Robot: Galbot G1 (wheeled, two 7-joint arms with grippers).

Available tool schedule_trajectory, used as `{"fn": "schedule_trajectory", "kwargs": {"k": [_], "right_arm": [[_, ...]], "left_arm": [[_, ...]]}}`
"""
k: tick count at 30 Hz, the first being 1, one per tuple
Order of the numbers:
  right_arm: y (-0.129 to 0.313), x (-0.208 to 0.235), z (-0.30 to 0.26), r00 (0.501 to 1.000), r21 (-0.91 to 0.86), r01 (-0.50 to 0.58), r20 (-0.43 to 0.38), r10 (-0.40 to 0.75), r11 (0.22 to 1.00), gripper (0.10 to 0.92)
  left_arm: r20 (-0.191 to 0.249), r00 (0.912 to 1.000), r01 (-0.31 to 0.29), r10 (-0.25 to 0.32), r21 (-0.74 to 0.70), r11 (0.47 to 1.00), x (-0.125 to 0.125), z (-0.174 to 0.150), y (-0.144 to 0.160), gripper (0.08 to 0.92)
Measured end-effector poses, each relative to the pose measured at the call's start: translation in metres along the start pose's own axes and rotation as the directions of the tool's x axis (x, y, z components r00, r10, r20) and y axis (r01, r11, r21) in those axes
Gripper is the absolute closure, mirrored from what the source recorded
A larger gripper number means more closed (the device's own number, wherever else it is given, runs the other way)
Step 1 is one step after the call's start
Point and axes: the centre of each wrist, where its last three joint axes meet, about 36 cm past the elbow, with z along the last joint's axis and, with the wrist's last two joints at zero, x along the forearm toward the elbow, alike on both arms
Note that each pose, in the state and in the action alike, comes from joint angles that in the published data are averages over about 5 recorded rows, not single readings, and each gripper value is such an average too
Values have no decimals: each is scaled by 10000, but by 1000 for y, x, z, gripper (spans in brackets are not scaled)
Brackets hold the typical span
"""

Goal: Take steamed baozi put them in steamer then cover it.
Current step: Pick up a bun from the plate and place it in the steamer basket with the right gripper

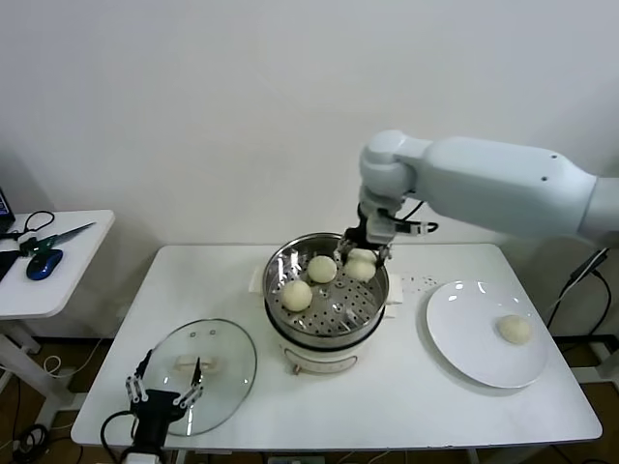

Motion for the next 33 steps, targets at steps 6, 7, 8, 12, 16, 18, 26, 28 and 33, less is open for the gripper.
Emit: {"fn": "schedule_trajectory", "kwargs": {"k": [6,7,8,12,16,18,26,28,33], "right_arm": [[-28,-36,-20,9981,696,133,584,-174,9975,352],[-32,-41,-23,9976,791,134,673,-188,9968,352],[-35,-46,-25,9970,878,132,752,-198,9961,352],[-47,-59,-33,9948,1163,108,995,-225,9932,350],[-56,-68,-39,9931,1363,79,1148,-237,9906,345],[-59,-72,-41,9925,1427,72,1200,-245,9897,342],[-62,-75,-44,9921,1534,8,1237,-200,9882,229],[-62,-73,-43,9924,1554,-30,1222,-162,9878,210],[-59,-63,-39,9934,1542,-167,1145,-10,9879,200]], "left_arm": [[-37,10000,-1,1,49,10000,0,2,0,177],[-48,10000,0,0,56,10000,0,2,-1,177],[-57,10000,2,-2,63,10000,0,3,-1,177],[-94,10000,19,-18,80,10000,-1,5,0,177],[-121,9999,33,-32,92,10000,-1,6,0,177],[-131,9999,33,-32,94,9999,-2,7,0,177],[-142,9999,26,-25,90,10000,-3,8,0,177],[-150,9999,24,-22,90,10000,-3,8,0,177],[-163,9999,15,-14,85,10000,-2,9,0,177]]}}
